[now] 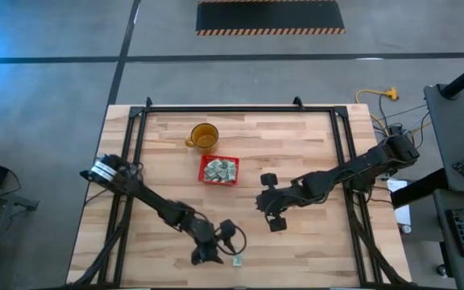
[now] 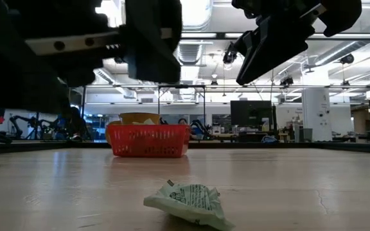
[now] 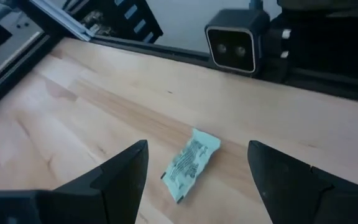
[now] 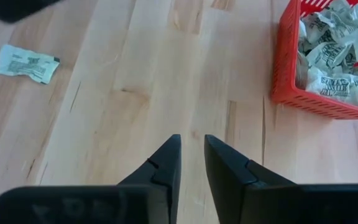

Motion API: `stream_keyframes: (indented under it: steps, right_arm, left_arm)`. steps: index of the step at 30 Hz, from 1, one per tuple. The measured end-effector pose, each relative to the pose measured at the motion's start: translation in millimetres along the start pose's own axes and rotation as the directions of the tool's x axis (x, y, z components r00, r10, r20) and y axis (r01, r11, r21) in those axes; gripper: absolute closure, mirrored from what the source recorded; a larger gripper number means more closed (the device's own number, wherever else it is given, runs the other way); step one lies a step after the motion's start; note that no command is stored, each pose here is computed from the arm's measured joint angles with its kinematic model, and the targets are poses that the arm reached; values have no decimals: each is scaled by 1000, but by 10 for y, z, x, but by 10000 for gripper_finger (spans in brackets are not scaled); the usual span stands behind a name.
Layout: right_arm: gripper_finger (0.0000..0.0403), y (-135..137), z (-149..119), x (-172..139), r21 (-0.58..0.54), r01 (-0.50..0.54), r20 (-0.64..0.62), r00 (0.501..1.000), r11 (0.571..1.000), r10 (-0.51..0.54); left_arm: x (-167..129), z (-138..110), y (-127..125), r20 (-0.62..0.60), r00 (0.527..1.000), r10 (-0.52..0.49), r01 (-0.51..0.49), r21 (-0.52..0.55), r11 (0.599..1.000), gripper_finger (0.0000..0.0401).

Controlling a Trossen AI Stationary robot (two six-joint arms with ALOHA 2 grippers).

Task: Pick and place Stevia / Truvia into bins
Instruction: Put the gray stevia packet into the red basket

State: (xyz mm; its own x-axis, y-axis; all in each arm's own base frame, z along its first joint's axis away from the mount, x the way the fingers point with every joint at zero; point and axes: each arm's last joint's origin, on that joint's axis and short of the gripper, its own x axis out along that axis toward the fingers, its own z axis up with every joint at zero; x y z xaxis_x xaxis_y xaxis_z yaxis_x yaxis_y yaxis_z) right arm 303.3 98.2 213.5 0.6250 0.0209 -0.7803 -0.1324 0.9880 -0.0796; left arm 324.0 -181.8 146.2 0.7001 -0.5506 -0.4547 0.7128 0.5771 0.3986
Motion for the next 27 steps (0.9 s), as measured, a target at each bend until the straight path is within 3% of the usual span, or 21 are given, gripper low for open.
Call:
stream_keyframes:
  steps: [11, 27]
  right_arm:
    - [345, 0, 1, 0, 15, -1, 1, 1000, 1000, 1]
    - [344, 0, 0, 0, 52, -1, 0, 1000, 999, 1]
  left_arm:
    - [269, -86, 15, -60, 998, -32, 33, 3, 999, 143]
    - [344, -230, 109, -111, 992, -56, 44, -115, 992, 143]
